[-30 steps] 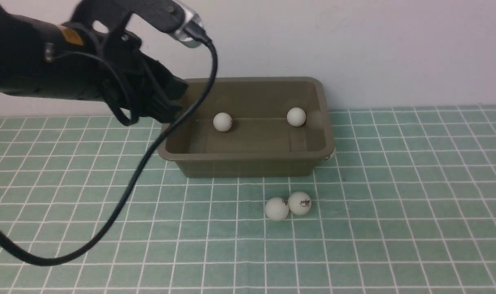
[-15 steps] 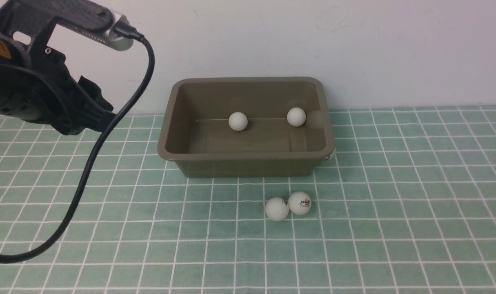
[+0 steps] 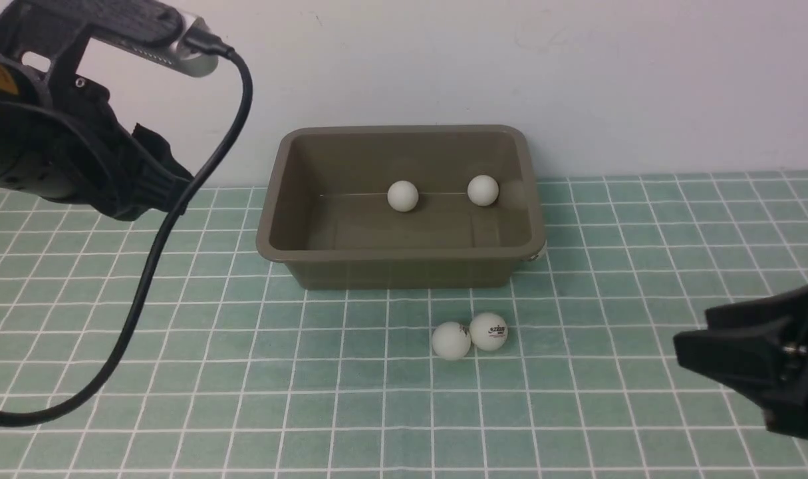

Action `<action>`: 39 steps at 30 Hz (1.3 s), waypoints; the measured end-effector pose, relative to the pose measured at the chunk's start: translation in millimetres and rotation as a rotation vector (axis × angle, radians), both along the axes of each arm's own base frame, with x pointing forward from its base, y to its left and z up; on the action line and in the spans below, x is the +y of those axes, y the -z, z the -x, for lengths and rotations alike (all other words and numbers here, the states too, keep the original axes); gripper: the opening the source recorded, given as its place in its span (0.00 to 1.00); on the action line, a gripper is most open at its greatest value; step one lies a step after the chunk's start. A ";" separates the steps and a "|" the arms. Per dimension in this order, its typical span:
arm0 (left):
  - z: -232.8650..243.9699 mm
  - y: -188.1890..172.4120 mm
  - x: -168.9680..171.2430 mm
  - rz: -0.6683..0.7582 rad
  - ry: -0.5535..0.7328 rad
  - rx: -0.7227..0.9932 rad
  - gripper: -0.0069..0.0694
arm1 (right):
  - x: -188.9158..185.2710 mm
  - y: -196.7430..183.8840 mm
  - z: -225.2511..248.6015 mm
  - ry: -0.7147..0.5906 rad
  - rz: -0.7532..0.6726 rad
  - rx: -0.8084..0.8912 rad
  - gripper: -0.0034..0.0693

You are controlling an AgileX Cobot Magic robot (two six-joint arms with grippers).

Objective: Put the table tennis balls in the box on the green coffee tablecloth.
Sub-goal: 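Reach for and grasp a ping pong ball on the table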

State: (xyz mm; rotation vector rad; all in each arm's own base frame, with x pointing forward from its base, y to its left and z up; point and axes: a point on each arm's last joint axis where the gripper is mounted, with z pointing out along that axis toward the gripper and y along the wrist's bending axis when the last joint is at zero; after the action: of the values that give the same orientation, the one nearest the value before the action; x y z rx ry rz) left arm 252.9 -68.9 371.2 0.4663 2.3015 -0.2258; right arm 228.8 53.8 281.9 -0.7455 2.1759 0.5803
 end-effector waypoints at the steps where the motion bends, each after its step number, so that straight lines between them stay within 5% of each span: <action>1: -0.4 0.4 -1.9 0.017 0.010 0.005 0.48 | 0.6 -5.0 -6.0 -0.007 -0.001 -0.010 0.48; 12: -2.1 0.1 -21.5 0.085 0.256 -0.049 0.48 | 32.0 -19.7 -26.6 -0.154 0.098 -0.051 0.48; 25: -1.7 -1.4 -24.4 0.093 0.299 -0.072 0.48 | 74.1 26.9 -65.7 -0.186 0.151 0.084 0.49; 39: 1.4 0.7 -25.0 0.089 0.322 -0.037 0.48 | 84.3 66.7 -102.8 -0.125 0.152 0.174 0.71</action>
State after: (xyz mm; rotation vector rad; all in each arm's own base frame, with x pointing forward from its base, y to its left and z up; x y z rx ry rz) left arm 251.5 -93.9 370.5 0.7873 2.1611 -0.4705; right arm 331.6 138.1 215.2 -0.9485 2.3658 0.5661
